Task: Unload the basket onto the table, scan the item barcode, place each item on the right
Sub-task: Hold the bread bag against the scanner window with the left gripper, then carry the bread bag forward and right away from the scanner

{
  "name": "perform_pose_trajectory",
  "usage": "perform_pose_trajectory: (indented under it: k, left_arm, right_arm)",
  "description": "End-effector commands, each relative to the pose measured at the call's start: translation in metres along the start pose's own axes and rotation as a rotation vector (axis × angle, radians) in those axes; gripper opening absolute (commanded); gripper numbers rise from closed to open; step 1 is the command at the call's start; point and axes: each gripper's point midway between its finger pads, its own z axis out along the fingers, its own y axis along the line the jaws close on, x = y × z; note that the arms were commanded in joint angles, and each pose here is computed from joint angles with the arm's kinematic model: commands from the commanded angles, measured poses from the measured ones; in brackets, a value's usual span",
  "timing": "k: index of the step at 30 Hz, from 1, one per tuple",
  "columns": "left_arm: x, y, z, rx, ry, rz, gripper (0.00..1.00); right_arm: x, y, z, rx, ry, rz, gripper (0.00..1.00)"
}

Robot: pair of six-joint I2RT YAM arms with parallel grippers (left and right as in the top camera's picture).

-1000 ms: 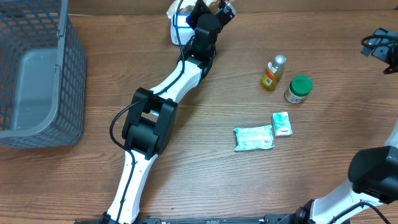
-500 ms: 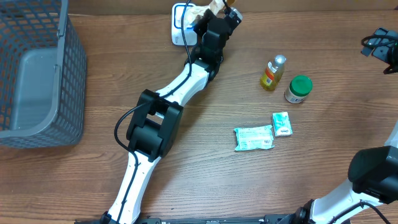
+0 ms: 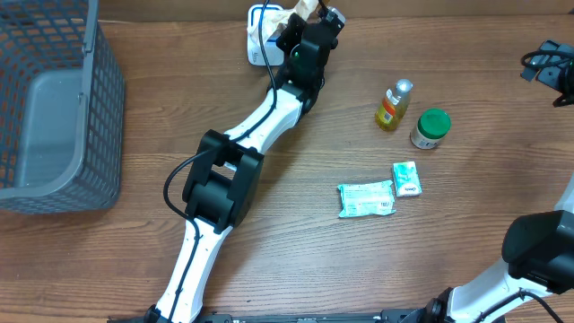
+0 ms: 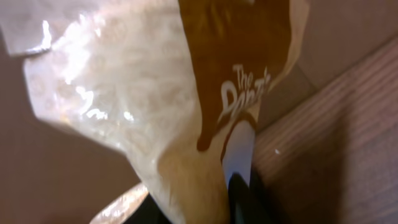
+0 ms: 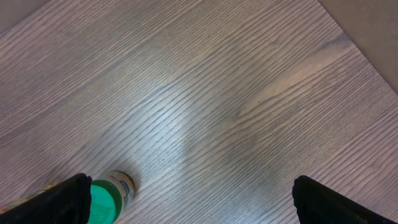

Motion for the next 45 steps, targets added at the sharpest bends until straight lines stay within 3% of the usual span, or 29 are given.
perform_pose_trajectory:
  k: [1, 8, 14, 23, 24, 25, 28, 30, 31, 38, 45]
  left_arm:
    - [-0.037, 0.038, -0.019, 0.044, -0.008, -0.142, 0.04]
    - [-0.043, 0.050, -0.072, 0.317, 0.162, -0.320, 0.08]
    - [0.014, 0.015, -0.140, 0.559, 0.533, -0.448, 0.21]
    - [0.070, -0.050, -0.203, 0.790, 0.952, -0.628, 0.23]
    - [0.077, -0.064, -0.209, 0.830, 0.984, -0.627, 0.32]
    - [0.082, -0.068, -0.211, 0.829, 1.000, -0.621, 0.47]
    - [0.097, -0.078, -0.217, 0.833, 1.046, -0.600, 0.65]
    - [0.107, -0.083, -0.221, 0.832, 1.079, -0.583, 0.95]
    - [0.111, -0.085, -0.223, 0.832, 1.090, -0.578, 1.00]
    - [0.133, -0.094, -0.236, 0.841, 1.176, -0.549, 1.00]
    - [0.130, -0.095, -0.230, 0.837, 1.148, -0.558, 1.00]
  right_arm:
    - [-0.004, -0.002, -0.005, 0.004, -0.021, 0.008, 1.00]
    - [-0.004, -0.002, -0.005, 0.004, -0.021, 0.008, 1.00]
    - [-0.004, -0.002, -0.005, 0.004, -0.021, 0.008, 1.00]
    - [-0.004, -0.002, -0.005, 0.004, -0.021, 0.008, 1.00]
    - [-0.004, -0.002, -0.005, 0.004, -0.021, 0.008, 1.00]
    - [-0.004, -0.002, -0.005, 0.004, -0.021, 0.008, 1.00]
    - [-0.004, -0.002, -0.005, 0.004, -0.021, 0.008, 1.00]
    - [-0.004, -0.002, -0.005, 0.004, -0.021, 0.008, 1.00]
    - [-0.004, -0.002, -0.005, 0.004, -0.021, 0.008, 1.00]
    - [-0.004, -0.002, -0.005, 0.004, -0.021, 0.008, 1.00]
    - [-0.004, -0.002, -0.005, 0.004, -0.021, 0.008, 1.00]
